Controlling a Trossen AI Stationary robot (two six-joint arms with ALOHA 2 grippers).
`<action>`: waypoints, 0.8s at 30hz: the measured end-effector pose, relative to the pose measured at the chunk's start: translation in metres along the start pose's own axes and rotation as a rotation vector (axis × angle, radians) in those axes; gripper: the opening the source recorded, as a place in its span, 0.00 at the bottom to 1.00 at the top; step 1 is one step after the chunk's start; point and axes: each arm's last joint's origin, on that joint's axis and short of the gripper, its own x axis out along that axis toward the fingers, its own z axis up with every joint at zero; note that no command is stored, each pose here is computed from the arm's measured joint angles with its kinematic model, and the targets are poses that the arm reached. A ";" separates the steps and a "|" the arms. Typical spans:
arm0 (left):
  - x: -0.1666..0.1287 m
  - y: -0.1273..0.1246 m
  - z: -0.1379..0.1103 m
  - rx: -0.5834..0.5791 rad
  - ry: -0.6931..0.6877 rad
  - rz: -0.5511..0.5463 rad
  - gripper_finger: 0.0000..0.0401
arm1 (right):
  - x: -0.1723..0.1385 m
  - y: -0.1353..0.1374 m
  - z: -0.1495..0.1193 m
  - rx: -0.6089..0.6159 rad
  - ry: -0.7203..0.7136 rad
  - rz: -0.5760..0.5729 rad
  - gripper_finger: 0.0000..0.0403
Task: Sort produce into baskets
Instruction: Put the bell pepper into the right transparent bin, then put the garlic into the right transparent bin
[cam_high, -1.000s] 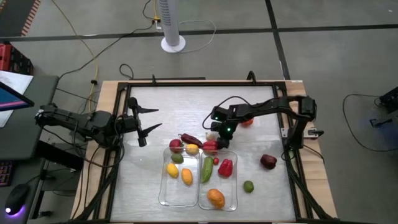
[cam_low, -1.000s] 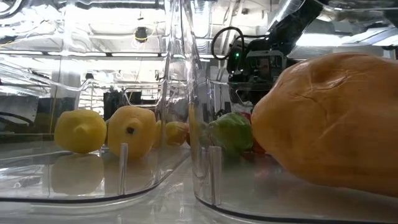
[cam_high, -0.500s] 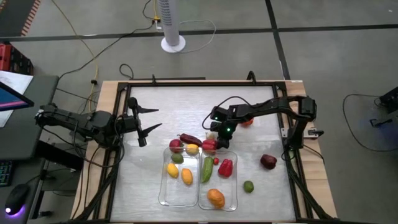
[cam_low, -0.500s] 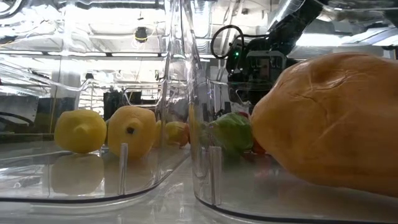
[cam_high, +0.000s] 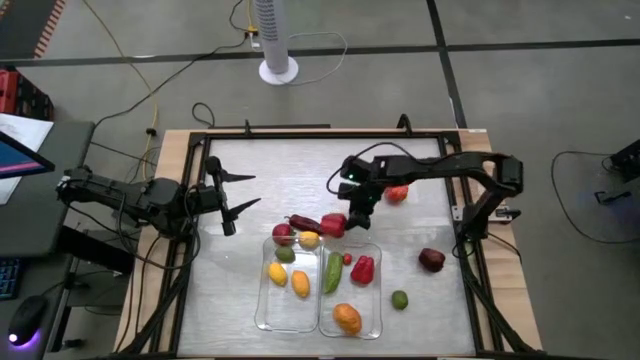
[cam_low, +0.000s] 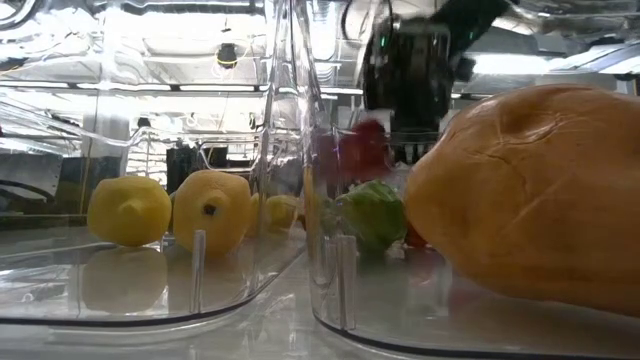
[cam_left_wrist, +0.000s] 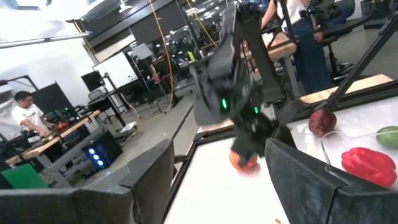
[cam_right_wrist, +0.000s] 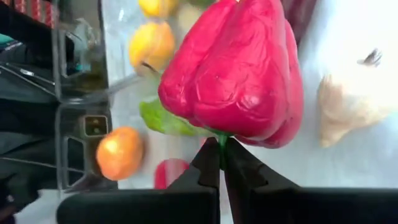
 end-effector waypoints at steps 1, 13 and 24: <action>0.000 0.000 0.000 0.000 0.001 0.001 0.60 | -0.007 0.007 0.001 -0.011 -0.013 -0.011 0.08; 0.000 0.000 0.000 -0.006 0.004 0.002 0.60 | -0.020 0.104 -0.031 -0.269 -0.015 0.054 0.15; 0.000 0.000 0.000 -0.029 -0.001 0.004 0.60 | 0.001 0.117 -0.058 -0.131 0.111 -0.153 0.43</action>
